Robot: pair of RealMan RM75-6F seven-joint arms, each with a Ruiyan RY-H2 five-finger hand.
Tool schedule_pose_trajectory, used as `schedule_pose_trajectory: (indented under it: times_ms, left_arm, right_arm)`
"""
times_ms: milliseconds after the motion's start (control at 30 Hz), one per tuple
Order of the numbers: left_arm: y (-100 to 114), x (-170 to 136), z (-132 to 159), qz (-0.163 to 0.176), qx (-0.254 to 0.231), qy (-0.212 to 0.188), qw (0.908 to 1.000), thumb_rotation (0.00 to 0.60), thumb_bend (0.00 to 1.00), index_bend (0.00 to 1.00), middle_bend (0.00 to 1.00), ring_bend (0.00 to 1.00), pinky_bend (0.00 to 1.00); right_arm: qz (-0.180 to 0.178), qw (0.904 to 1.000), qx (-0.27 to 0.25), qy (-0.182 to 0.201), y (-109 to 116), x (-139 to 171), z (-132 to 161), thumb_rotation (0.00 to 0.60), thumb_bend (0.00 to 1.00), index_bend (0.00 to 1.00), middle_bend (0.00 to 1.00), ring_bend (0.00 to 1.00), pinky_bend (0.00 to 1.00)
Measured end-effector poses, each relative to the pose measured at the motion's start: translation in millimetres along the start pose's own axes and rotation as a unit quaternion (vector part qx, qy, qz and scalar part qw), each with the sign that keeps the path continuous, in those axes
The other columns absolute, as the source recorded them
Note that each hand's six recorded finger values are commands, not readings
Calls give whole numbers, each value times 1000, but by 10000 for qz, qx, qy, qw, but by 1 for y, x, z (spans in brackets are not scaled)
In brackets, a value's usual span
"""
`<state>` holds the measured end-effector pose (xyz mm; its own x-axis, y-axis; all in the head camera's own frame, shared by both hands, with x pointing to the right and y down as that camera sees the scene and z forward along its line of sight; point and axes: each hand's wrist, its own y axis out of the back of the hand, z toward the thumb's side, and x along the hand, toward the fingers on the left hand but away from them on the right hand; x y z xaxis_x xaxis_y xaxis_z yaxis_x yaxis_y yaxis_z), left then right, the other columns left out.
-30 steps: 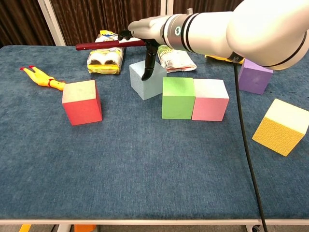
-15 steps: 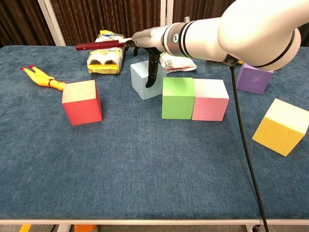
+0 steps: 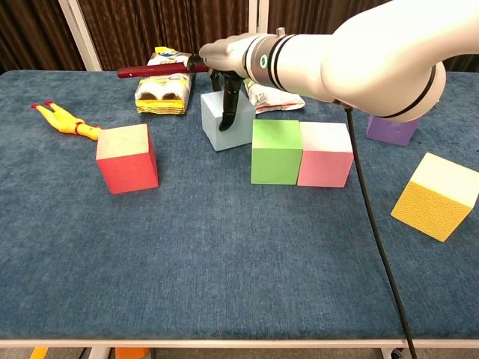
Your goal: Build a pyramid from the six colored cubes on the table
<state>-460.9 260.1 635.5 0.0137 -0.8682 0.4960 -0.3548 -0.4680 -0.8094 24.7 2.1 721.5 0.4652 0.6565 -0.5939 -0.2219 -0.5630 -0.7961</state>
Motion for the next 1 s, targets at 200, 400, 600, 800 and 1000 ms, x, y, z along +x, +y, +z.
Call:
schedule_pose_trajectory:
  times_ms: [200,400,600,800,1000]
  left_arm:
    - [0,1,0,-9,-5,6,10000,600,0,90,29,0,39]
    - [-1,2,4,-9,-4,-53,10000,600,0,93,29,0,39]
    - [-1,2,7,-16,1,-100,9999,600,0,93,29,0,39]
    - [-3,3,8,-43,-16,-113,9999,600,0,93,29,0,39]
    - [-5,5,11,-80,-5,-149,9999,600,0,93,29,0,39]
  right_arm:
    - [-366,9992,-136,49,21,8,-1,600,46,0,526,94,0]
    - [-770,9966,-278,91,55,36,-12,600,47,0,532,94,0]
    - [-850,9961,-191,-153,75,85,-46,600,51,0,538,94,0]
    - [-472,9940,-39,-985,53,134,-114,600,58,0,551,93,0]
    - [-126,9907,-243,-1335,19,159,-142,600,59,0,555,93,0]
